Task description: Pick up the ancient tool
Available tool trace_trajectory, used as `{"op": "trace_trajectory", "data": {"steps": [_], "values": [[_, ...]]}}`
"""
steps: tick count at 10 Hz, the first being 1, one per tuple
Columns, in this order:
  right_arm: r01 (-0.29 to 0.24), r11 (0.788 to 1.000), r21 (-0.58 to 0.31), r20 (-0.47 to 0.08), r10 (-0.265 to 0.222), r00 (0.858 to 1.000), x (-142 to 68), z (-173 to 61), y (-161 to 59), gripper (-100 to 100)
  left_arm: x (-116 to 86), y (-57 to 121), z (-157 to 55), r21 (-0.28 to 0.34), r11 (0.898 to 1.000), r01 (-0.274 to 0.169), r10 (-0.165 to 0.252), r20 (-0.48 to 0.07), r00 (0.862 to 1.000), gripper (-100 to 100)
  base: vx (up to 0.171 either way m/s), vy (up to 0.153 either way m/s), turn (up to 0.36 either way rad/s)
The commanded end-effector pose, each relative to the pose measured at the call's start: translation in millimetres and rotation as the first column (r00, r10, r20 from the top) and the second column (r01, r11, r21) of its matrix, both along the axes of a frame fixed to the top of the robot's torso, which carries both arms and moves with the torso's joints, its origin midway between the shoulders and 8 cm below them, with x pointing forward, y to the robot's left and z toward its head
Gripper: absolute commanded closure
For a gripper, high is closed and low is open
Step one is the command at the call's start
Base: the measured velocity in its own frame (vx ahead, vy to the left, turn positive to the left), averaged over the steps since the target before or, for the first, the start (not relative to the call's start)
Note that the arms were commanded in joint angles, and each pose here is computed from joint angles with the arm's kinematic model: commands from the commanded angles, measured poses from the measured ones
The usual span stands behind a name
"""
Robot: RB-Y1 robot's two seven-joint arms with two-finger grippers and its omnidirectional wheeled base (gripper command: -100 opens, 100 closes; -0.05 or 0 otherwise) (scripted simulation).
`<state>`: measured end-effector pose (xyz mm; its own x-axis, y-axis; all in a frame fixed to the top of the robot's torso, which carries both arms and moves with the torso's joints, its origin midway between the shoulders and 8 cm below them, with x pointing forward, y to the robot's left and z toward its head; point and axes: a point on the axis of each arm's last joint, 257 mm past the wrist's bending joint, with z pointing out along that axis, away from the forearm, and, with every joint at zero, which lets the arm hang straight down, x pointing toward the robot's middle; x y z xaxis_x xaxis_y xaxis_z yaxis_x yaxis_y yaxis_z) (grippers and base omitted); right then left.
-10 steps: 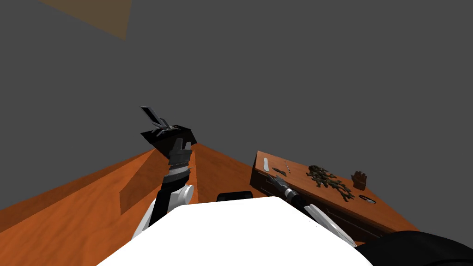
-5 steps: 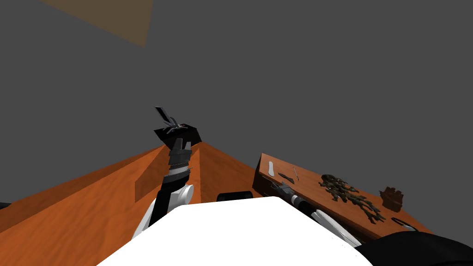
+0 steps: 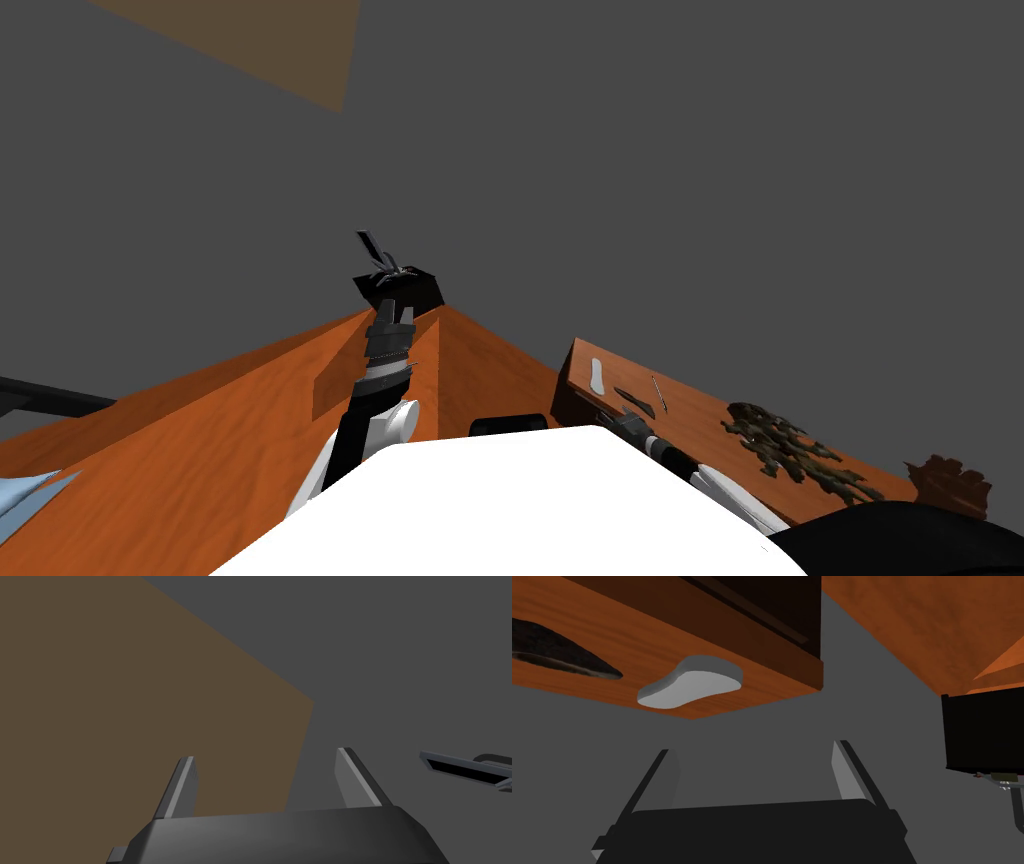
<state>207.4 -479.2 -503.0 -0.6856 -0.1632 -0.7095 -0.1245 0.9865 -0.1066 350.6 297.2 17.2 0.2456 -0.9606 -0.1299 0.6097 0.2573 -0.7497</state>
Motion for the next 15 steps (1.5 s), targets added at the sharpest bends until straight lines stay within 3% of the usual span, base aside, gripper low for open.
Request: {"op": "trace_trajectory", "data": {"steps": [1,2,4,5,7,8,9,10,11,12,13,14,15], "values": [[0.004,1.000,-0.013,-0.023,-0.004,1.000,-11,-6,-8,-100,0,0.0,0,0.000,1.000,0.000,0.000,0.000,1.000,0,0.020,-0.003,-0.019],[-0.044,0.997,-0.067,-0.062,0.039,0.997,-21,-12,-19,-100,0,0.0,0,0.000,1.000,0.000,0.000,0.000,1.000,0,0.040,-0.001,0.143],[-0.031,0.997,-0.071,-0.082,0.025,0.996,-31,-17,-25,-100,0,0.0,0,0.000,1.000,0.000,0.000,0.000,1.000,0,0.033,-0.012,0.051],[-0.081,0.990,-0.119,-0.120,0.067,0.991,-39,-20,-35,-100,0,0.0,0,0.000,1.000,0.000,0.000,0.000,1.000,0,0.040,-0.015,0.158],[-0.068,0.990,-0.123,-0.142,0.051,0.989,-50,-26,-41,-100,0,0.0,0,0.000,1.000,0.000,0.000,0.000,1.000,0,0.035,-0.014,0.043],[-0.118,0.979,-0.164,-0.181,0.088,0.980,-59,-29,-51,-100,0,0.0,0,0.000,1.000,0.000,0.000,0.000,1.000,0,0.046,-0.010,0.133],[-0.107,0.980,-0.167,-0.201,0.073,0.977,-69,-33,-56,-100,0,0.0,0,0.000,1.000,0.000,0.000,0.000,1.000,0,0.047,-0.023,0.108],[-0.157,0.967,-0.202,-0.240,0.106,0.965,-78,-35,-66,-100,0,0.0,0,0.000,1.000,0.000,0.000,0.000,1.000,0,0.070,-0.034,0.149],[-0.184,0.956,-0.229,-0.291,0.113,0.950,-96,-40,-80,-100,0,0.0,0,0.000,1.000,0.000,0.000,0.000,1.000,0,0.101,-0.045,0.229],[-0.187,0.954,-0.233,-0.313,0.108,0.944,-106,-43,-84,-100,0,0.0,0,0.000,1.000,0.000,0.000,0.000,1.000,0,0.071,-0.038,0.070],[-0.234,0.938,-0.255,-0.347,0.137,0.928,-113,-44,-91,-100,0,0.0,0,0.000,1.000,0.000,0.000,0.000,1.000,0,0.063,-0.046,0.100],[-0.225,0.940,-0.256,-0.365,0.122,0.923,-123,-46,-96,-100,0,0.0,0,0.000,1.000,0.000,0.000,0.000,1.000,0,0.049,-0.039,0.069],[-0.267,0.925,-0.272,-0.406,0.142,0.903,-135,-48,-104,-100,0,0.0,0,0.000,1.000,0.000,0.000,0.000,1.000,0,0.047,-0.036,0.119]]}}
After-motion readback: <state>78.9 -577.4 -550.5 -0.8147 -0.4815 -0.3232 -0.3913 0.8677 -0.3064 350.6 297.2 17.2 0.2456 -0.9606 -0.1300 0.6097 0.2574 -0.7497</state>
